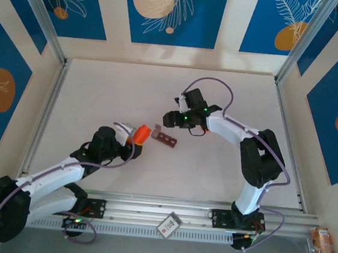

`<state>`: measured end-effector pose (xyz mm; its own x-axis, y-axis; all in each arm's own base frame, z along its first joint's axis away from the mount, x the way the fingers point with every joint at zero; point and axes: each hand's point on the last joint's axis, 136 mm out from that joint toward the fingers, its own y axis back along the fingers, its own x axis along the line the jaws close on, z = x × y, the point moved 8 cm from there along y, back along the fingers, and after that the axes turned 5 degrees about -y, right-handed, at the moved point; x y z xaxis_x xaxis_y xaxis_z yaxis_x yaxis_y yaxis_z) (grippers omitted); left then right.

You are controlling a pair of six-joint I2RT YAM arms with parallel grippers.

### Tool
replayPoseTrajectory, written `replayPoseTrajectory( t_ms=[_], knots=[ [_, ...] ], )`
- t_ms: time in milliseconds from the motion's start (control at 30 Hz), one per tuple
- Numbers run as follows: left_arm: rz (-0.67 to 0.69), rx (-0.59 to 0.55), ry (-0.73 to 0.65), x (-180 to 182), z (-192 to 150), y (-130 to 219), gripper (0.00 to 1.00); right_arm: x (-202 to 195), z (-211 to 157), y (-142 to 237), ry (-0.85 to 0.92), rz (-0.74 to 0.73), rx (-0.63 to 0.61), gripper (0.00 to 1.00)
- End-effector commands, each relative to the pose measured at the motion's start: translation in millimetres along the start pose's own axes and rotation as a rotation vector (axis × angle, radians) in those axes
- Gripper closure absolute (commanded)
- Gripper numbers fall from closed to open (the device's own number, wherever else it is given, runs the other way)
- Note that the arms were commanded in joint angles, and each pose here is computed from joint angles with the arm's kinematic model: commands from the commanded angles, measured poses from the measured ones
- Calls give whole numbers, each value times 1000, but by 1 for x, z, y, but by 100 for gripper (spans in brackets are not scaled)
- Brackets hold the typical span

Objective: Sort the pills into containers

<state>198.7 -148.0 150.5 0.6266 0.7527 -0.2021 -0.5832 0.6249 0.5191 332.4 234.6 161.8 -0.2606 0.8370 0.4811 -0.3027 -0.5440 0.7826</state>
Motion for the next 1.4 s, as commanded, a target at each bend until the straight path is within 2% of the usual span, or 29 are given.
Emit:
replayPoseTrajectory(
  t_ms=[0,267,767,1367],
  knots=[
    [-35,-17,4,-5,-1,-5,100,-8,-11,-2,-29,6,23,29],
    [-41,23,4,-5,-2,-15,100,-22,-28,-10,-16,-81,59,29],
    [-37,101,-3,-3,3,-39,100,-19,-44,-23,48,-154,105,29],
    [63,305,-29,3,13,-59,100,-23,-54,-28,66,-205,137,29]
  ],
)
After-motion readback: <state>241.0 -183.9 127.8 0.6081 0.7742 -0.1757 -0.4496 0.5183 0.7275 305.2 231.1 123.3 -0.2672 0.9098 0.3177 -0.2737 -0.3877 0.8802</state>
